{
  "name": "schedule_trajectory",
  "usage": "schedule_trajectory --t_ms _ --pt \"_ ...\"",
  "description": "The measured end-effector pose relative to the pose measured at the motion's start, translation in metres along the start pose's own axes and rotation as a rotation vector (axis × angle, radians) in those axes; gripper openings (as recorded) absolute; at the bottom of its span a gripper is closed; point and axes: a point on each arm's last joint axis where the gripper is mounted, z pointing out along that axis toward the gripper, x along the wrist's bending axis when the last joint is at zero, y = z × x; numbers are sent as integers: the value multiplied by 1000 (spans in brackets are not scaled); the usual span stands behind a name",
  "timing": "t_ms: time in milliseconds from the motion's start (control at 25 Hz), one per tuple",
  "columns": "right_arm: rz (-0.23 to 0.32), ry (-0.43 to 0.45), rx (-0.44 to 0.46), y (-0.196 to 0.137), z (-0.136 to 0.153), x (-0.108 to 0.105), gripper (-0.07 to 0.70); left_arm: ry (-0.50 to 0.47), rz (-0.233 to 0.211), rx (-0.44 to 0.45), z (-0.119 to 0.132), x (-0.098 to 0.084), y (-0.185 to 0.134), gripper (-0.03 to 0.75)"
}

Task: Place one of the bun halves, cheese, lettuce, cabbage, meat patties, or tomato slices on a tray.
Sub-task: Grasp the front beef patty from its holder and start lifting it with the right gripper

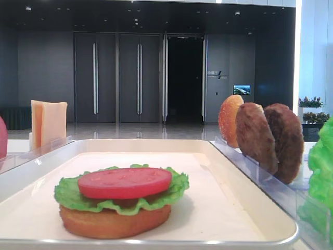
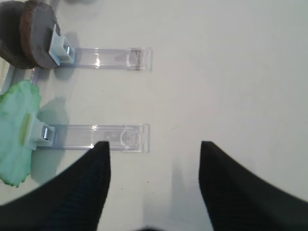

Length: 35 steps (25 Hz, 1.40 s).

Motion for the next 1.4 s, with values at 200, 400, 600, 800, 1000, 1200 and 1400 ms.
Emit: schedule_trajectory --t_ms 200,400,600,800,1000,1200,1400 --pt "17 26 144 50 19 -1 419 0 0 0 0 0 0 517" --pt "37 54 250 104 50 -3 419 0 0 0 0 0 0 517" --pt "32 62 293 143 78 -6 419 0 0 0 0 0 0 517" --pt "21 67 334 169 106 -8 419 0 0 0 0 0 0 517" --pt "11 71 372 180 126 -10 417 0 0 0 0 0 0 517" --pt "9 74 400 180 131 -10 417 0 0 0 0 0 0 517" --pt "63 89 421 184 125 -7 415 0 0 0 0 0 0 517"
